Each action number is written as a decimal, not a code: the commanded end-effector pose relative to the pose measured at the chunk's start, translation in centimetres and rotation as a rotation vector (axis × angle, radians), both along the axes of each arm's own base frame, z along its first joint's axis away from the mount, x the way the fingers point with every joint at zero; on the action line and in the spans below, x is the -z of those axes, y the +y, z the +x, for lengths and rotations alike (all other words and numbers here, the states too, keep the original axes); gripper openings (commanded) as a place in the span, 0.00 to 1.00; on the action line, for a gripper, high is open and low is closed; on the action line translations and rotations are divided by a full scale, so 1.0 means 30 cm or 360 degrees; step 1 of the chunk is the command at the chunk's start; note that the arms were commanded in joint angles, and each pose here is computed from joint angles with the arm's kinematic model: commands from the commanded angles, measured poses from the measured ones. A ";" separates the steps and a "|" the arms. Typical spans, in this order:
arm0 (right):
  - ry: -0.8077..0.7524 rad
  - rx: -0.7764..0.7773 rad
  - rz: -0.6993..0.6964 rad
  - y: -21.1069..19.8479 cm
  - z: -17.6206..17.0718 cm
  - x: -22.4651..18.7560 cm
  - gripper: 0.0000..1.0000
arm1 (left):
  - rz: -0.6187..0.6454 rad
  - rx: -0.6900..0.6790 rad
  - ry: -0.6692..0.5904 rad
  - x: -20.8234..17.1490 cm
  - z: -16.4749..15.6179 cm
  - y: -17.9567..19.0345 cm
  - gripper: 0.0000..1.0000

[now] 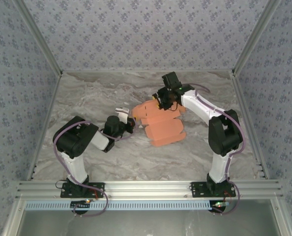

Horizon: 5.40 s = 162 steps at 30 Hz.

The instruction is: Fold the paper box

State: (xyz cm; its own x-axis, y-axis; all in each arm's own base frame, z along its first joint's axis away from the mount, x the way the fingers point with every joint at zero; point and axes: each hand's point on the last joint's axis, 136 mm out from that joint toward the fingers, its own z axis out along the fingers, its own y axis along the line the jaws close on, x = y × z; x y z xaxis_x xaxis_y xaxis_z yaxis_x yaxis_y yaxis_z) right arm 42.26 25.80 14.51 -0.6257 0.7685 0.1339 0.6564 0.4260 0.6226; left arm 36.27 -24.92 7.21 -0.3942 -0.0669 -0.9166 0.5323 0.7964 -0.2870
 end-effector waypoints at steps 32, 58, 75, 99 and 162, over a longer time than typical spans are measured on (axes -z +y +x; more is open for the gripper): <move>-0.0424 -0.0345 0.0325 0.008 0.037 0.024 0.00 | -0.0147 0.0115 0.0028 -0.130 -0.033 0.045 0.68; -0.0482 -0.0448 0.0338 0.024 -0.003 0.016 0.00 | 0.0002 0.0403 0.0324 -0.077 0.058 -0.096 0.65; -0.0585 -0.0446 0.0437 -0.012 -0.012 0.001 0.00 | 0.0223 0.0520 0.0358 -0.071 0.024 -0.172 0.66; -0.0680 -0.0315 0.0626 0.003 0.064 -0.050 0.00 | -0.0001 0.0345 0.0191 -0.022 -0.150 -0.041 0.72; -0.0581 0.0125 0.0304 0.004 -0.168 0.156 0.00 | 0.0234 -0.0287 0.0050 -0.008 0.112 -0.133 0.32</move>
State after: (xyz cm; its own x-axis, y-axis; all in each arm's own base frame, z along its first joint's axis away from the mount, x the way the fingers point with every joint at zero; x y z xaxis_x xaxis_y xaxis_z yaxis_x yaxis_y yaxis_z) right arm 38.74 26.74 12.29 -0.6395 0.7667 0.0572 0.3126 0.1914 0.9304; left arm 38.39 -29.37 6.98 -0.4394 0.0262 -0.8979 0.4350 0.8807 -0.1872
